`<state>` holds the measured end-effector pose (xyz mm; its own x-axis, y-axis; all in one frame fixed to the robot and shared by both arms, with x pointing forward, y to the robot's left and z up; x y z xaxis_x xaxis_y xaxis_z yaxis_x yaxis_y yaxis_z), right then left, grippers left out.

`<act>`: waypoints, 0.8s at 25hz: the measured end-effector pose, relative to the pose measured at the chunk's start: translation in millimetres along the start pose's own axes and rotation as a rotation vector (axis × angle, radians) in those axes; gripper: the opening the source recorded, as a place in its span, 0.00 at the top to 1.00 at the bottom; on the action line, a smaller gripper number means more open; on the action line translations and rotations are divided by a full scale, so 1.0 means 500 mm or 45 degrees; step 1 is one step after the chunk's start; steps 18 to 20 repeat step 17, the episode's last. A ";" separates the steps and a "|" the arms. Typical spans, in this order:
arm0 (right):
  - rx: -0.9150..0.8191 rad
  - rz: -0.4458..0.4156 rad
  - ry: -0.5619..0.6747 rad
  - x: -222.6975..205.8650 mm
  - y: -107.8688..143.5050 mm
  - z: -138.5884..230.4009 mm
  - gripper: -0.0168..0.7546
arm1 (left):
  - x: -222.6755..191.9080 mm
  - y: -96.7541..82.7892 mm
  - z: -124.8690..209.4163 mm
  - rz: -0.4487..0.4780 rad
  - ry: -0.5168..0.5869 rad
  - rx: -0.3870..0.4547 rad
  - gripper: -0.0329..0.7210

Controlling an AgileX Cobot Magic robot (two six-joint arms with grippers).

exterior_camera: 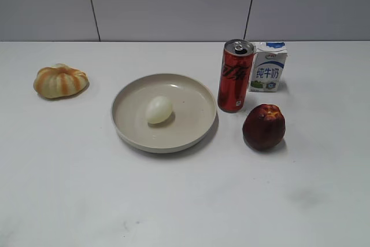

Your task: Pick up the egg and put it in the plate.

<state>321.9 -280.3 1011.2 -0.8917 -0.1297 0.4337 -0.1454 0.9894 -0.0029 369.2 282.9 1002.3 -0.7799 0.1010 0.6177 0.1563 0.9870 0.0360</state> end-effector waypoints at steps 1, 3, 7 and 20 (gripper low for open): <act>0.000 0.000 0.000 0.000 0.000 0.000 0.40 | 0.019 0.000 -0.007 -0.009 -0.087 -0.005 0.17; 0.001 0.000 0.000 0.000 0.000 0.000 0.40 | 0.051 -0.001 -0.017 -0.025 -0.229 -0.013 0.17; 0.001 0.000 0.000 0.000 0.000 0.000 0.40 | 0.099 -0.004 -0.021 -0.046 -0.426 -0.025 0.19; 0.000 0.000 0.000 0.000 0.000 0.000 0.40 | 0.114 -0.013 -0.017 -0.020 -0.476 -0.014 0.19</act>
Point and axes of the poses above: a point on each arm's last joint axis where the gripper is mounted, x pointing back along that axis away from the gripper, y along the wrist's bending axis when the last joint is at zero, z = x × y, the point moved 10 cm from there along -x, pointing out along that axis toward the gripper, and after that the axes turned 1 degree about -x, right-handed, at the moved point
